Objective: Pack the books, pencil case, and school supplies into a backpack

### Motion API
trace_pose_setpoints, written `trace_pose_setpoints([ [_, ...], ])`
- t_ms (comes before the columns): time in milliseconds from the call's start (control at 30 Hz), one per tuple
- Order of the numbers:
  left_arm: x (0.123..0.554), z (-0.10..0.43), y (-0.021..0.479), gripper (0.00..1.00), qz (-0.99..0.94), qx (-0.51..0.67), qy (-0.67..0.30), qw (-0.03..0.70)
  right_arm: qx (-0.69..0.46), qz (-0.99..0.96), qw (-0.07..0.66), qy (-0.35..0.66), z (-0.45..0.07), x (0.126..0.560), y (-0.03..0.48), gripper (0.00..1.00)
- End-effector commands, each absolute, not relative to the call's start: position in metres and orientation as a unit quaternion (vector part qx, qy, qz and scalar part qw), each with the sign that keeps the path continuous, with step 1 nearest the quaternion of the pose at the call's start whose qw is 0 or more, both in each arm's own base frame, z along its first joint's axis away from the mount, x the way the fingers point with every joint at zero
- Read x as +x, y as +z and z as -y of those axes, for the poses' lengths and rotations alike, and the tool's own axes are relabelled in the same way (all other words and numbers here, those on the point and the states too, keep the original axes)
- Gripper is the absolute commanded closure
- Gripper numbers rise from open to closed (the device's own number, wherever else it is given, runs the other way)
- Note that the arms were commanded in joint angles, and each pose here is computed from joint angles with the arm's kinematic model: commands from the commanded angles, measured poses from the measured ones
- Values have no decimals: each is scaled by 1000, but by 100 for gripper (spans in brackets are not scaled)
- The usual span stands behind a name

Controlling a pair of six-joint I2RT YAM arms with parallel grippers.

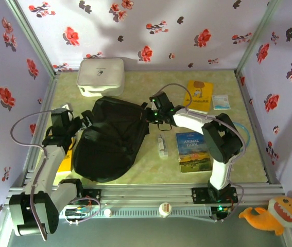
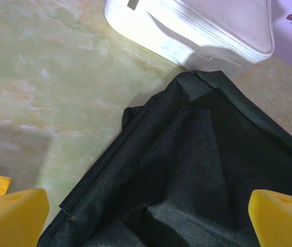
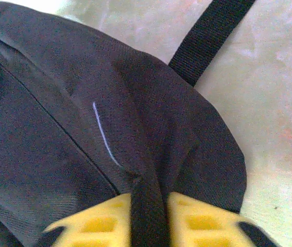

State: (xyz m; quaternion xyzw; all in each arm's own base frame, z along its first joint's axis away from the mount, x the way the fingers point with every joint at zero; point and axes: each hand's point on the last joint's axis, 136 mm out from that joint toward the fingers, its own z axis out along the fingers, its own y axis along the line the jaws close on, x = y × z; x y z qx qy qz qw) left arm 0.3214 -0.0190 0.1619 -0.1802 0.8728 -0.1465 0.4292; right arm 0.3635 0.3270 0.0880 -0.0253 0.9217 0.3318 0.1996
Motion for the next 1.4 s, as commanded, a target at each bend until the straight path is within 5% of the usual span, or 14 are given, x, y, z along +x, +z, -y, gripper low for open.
trace_pose_setpoints([
  [0, 329, 29, 177, 0, -871, -161, -161, 435, 3, -916, 234, 327, -315, 386, 98, 89],
  [367, 350, 69, 167, 0, -888, -119, -182, 404, 121, -882, 287, 353, -248, 435, 104, 94],
  [700, 367, 106, 141, 0, -908, -87, -191, 362, 155, -884, 315, 309, -191, 431, 100, 94],
  [1367, 377, 117, 126, 0, -923, -86, -167, 337, 31, -882, 295, 367, -258, 534, 108, 85],
])
